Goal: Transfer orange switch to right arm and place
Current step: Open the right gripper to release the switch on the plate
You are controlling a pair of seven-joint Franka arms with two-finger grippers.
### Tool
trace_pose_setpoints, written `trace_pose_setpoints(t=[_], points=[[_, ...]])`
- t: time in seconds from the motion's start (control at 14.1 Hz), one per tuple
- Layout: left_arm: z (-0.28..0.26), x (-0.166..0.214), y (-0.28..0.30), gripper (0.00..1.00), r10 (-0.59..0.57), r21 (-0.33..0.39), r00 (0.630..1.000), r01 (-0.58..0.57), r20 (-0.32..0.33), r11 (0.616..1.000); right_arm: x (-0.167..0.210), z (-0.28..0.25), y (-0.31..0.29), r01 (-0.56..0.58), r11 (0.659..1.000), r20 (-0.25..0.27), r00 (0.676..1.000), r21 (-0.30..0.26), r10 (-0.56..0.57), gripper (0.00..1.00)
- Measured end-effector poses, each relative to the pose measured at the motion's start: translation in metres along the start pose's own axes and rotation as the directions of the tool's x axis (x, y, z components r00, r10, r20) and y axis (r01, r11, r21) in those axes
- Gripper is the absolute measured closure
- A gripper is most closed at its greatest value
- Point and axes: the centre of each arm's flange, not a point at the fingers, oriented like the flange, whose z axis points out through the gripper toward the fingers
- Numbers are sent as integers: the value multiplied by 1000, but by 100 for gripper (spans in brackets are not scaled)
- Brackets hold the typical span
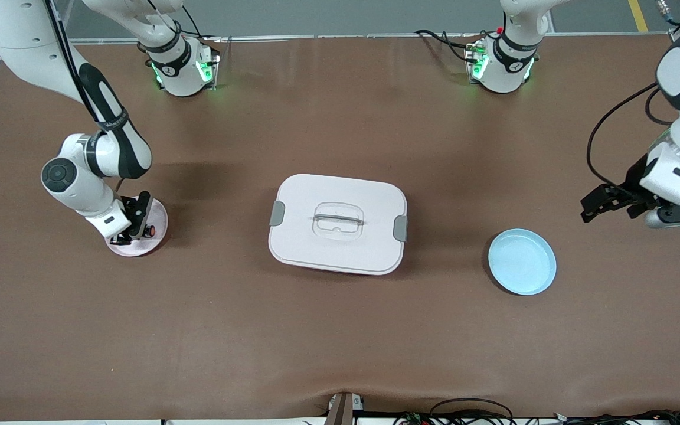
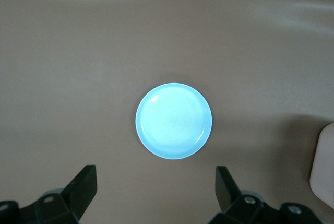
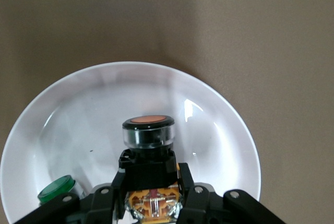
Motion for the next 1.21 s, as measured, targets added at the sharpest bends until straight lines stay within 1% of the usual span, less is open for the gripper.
trace_pose_setpoints(t=[0.07, 0.14, 0.36, 0.43, 0.5, 0.57, 0.78, 0.92, 1.07, 1.21], points=[[-11, 0, 1, 0, 0, 3, 1000, 0, 0, 1000, 0, 0, 1, -4, 1000, -1, 1000, -1, 4, 58], [-22, 0, 1, 0, 0, 6, 1000, 0, 1, 1000, 0, -1, 2, -12, 1000, -2, 1000, -4, 12, 51], [-48, 0, 0, 0, -2, 11, 1000, 2, 16, 1000, -1, -5, 8, -32, 999, -9, 999, -5, 32, 23], [-57, 1, -2, 0, -6, 12, 1000, 5, 18, 1000, -1, -7, 10, -36, 999, -10, 999, 4, 36, 15], [-65, 1, -3, 0, -9, 13, 1000, 9, 16, 1000, -1, -8, 12, -43, 999, -13, 999, 18, 44, 4], [-71, 2, -5, 0, -11, 13, 1000, 11, 14, 1000, 0, -10, 13, -53, 998, -19, 998, 34, 53, 0], [-74, 2, -5, 0, -12, 13, 1000, 11, 15, 1000, 3, -18, 22, -97, 991, -45, 994, 95, 102, 0], [-74, 2, -4, 0, -9, 13, 1000, 9, 16, 1000, 3, -27, 30, -146, 982, -66, 986, 122, 155, 0], [-73, 2, -3, 0, -8, 13, 1000, 8, 16, 1000, 3, -38, 38, -221, 968, -70, 971, 115, 230, 0], [-73, 2, -3, 0, -8, 14, 1000, 8, 17, 1000, 2, -52, 43, -329, 938, -67, 939, 108, 337, 0]])
